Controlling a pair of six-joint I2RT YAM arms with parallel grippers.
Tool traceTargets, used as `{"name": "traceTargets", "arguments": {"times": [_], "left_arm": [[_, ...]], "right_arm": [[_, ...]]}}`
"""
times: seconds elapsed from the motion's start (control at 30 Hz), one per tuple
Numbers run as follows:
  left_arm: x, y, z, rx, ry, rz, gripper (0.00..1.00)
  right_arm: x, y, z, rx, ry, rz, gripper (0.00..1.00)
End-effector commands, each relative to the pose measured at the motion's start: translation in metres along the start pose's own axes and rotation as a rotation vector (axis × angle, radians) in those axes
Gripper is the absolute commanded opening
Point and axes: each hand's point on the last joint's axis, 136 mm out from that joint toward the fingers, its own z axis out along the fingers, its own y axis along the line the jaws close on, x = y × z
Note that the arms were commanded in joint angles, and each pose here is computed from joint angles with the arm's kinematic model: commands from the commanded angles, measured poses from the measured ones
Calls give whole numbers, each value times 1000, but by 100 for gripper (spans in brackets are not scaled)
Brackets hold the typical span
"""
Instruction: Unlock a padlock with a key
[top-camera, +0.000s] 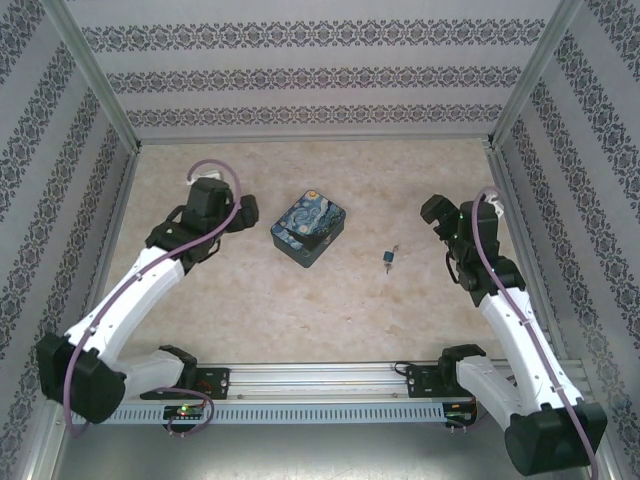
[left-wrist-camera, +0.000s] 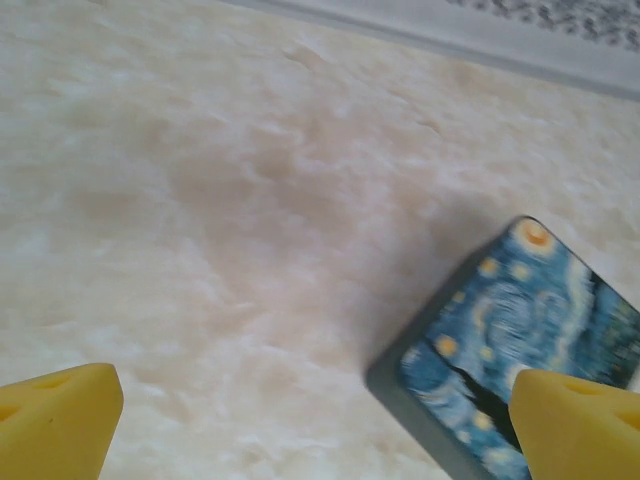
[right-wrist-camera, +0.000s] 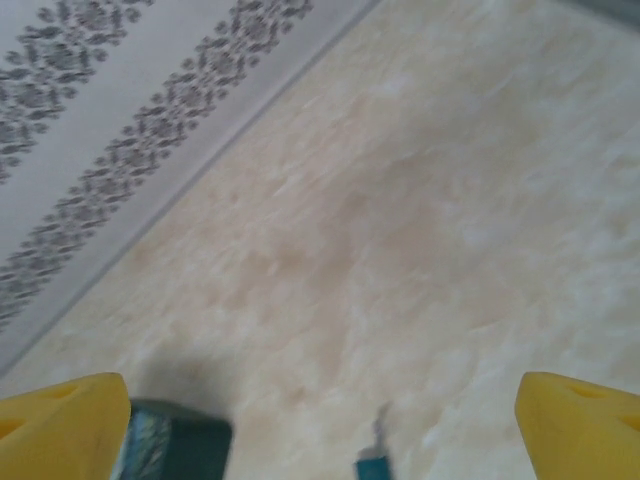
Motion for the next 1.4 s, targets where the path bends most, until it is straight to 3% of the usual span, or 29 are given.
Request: {"name": "traceTargets", "arguments": {"times": [0.0, 0.17, 0.43, 0.67, 0.87, 1.0, 1.07, 1.13, 1.17, 1.37], "left_arm": [[-13, 33, -5, -99, -111, 92, 99], [-18, 79, -8, -217, -263, 171, 99], [-17, 134, 16, -338, -344, 127, 99], [11, 135, 69, -276, -331, 98, 100], [36, 134, 102, -235, -362, 118, 100], [47, 120, 118, -150, -316, 174, 100], [54, 114, 126, -113, -318, 197, 100], [54, 112, 128, -102, -316, 205, 100], [56, 111, 132, -95, -275, 214, 99], [54, 111, 133, -88, -287, 210, 100]], "right_arm": [[-22, -29, 3, 184, -107, -173, 98], [-31, -39, 26, 283, -152, -396, 98], [-14, -63, 75, 343, -215, -492, 98], [2, -69, 98, 262, -290, -558, 98], [11, -57, 108, 89, -345, -559, 98], [45, -45, 121, -70, -248, -654, 98], [44, -35, 123, -137, -311, -657, 98], [56, -37, 127, -142, -196, -683, 98], [49, -30, 131, -159, -204, -675, 98], [45, -31, 134, -166, -200, -651, 98]]}}
